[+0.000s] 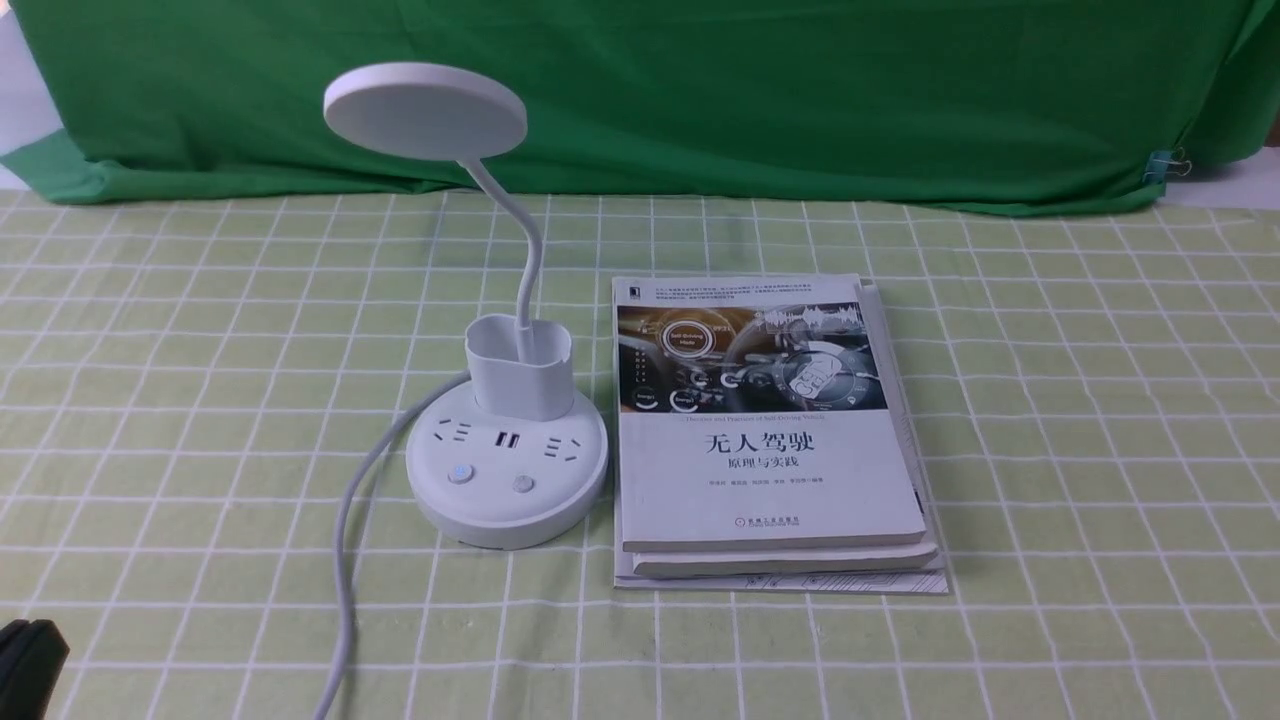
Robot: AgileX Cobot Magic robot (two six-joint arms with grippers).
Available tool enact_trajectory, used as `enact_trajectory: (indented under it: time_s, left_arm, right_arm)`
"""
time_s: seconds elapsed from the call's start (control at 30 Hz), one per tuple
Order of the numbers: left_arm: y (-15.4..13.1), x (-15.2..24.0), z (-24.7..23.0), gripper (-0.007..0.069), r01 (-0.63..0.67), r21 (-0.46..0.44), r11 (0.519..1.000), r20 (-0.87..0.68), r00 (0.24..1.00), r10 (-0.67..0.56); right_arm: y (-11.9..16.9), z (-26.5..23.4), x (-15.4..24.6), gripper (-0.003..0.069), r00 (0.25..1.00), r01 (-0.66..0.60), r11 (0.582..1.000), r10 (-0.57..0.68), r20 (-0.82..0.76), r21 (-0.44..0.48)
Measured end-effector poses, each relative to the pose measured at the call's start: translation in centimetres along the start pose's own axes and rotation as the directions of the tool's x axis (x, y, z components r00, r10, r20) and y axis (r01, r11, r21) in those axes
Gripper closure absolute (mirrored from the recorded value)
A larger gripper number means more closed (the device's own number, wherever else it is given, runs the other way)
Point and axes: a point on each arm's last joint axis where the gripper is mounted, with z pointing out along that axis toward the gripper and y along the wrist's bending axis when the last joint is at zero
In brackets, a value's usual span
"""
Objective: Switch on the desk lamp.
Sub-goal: Use the left arm to press the button switch on the lamp holder
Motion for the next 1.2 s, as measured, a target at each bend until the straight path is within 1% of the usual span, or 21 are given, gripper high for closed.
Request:
enact_trajectory:
  time_s: [0.57,0.67,0.9,1.0,1.07,1.1,1.13,1.2]
  left_arm:
    - [0.0,0.0,0.0,0.0606,0.003,0.002,1.0,0.001,1.0,-0.003]
    - [0.0,-0.2,0.0,0.0606,0.004,0.002,1.0,0.022,1.0,-0.004]
    - [0.0,-1.6,-0.1,0.0606,0.003,0.006,1.0,0.179,0.984,-0.004]
    - [-0.1,-2.8,-0.4,0.0606,0.014,0.012,1.0,0.309,0.951,-0.017]
    - [0.0,-3.6,-0.7,0.0606,0.06,0.032,0.998,0.393,0.917,-0.068]
    - [0.0,-3.7,-0.8,0.0606,0.07,0.035,0.997,0.402,0.912,-0.078]
    - [0.0,-4.4,-1.1,0.0606,0.091,0.05,0.995,0.482,0.87,-0.104]
    - [0.0,-5.0,-1.5,0.0606,0.102,0.06,0.993,0.532,0.838,-0.119]
  right_arm:
    - [0.0,0.0,0.0,0.0417,1.0,0.0,1.0,0.0,0.0,0.0]
    - [0.0,0.0,0.0,0.0417,1.0,0.0,1.0,0.0,0.0,0.0]
    - [0.0,0.0,0.0,0.0417,1.0,0.0,1.0,0.0,0.0,0.0]
    - [0.0,0.0,0.0,0.0417,1.0,0.0,1.0,0.0,0.0,0.0]
    - [0.0,0.0,0.0,0.0417,1.0,0.0,1.0,0.0,0.0,0.0]
    - [0.0,0.0,0.0,0.0417,1.0,0.0,1.0,0.0,0.0,0.0]
    - [0.0,0.0,0.0,0.0417,1.0,0.0,1.0,0.0,0.0,0.0]
    - [0.0,0.0,0.0,0.0417,1.0,0.0,1.0,0.0,0.0,0.0]
